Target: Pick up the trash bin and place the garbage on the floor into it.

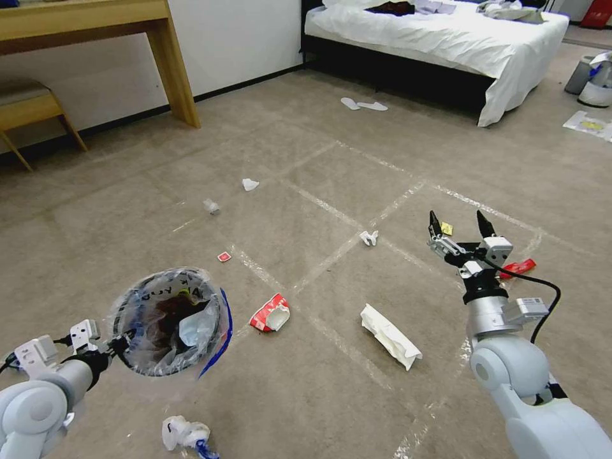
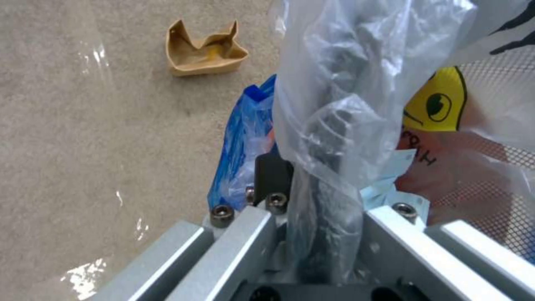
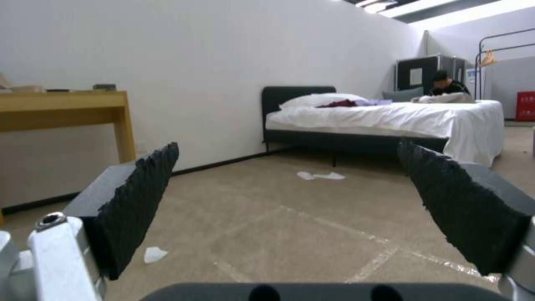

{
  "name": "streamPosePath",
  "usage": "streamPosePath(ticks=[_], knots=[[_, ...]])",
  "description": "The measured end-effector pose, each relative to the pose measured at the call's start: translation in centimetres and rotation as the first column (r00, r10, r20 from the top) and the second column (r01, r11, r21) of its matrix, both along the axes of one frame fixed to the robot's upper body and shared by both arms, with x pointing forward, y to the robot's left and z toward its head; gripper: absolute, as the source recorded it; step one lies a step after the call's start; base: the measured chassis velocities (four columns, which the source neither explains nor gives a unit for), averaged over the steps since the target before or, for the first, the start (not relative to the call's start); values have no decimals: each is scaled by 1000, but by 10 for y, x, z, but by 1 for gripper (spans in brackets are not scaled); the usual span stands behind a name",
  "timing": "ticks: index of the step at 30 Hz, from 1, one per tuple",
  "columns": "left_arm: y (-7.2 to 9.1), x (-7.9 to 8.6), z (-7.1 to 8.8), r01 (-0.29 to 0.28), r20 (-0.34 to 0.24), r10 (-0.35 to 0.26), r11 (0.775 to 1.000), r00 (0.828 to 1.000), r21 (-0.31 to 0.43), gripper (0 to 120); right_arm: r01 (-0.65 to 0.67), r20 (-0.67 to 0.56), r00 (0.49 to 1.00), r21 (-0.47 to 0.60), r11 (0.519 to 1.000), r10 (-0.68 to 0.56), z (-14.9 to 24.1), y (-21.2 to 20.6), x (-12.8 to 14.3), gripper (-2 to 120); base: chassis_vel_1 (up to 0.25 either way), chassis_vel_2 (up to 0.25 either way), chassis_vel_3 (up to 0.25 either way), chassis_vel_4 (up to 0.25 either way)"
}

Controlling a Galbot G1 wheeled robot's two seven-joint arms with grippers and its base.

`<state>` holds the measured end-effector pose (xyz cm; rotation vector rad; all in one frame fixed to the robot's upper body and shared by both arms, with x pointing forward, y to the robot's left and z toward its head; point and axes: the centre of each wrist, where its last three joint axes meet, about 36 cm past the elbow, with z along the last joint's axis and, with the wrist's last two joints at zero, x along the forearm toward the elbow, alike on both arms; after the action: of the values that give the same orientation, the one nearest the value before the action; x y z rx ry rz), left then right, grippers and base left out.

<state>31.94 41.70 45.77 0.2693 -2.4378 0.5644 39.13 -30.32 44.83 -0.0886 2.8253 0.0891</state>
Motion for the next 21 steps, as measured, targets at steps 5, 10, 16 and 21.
streamPosePath(ticks=[5, 10, 16, 21], knots=[[-1, 0, -1, 0, -1, 0, 1000, 1000, -2, 0, 1, -5, 1000, -1, 1000, -1, -2, 0, 1, 100, 0, 0, 0, 0], [-1, 0, -2, 1, -3, -1, 1000, 1000, -1, 0, 17, -18, 1000, -17, 1000, -17, -4, -2, 4, 100, -63, 64, 52, -56], [-2, -2, -2, 2, -7, -2, 1000, 1000, 4, 0, 108, -182, 976, -86, 990, -122, -7, -7, 9, 100, -26, 22, 19, -23], [-3, -3, -4, 4, -10, -4, 1000, 1000, 7, 0, 170, -524, 816, -184, 968, -243, -5, 1, -9, 100, 0, 0, 0, 0]])
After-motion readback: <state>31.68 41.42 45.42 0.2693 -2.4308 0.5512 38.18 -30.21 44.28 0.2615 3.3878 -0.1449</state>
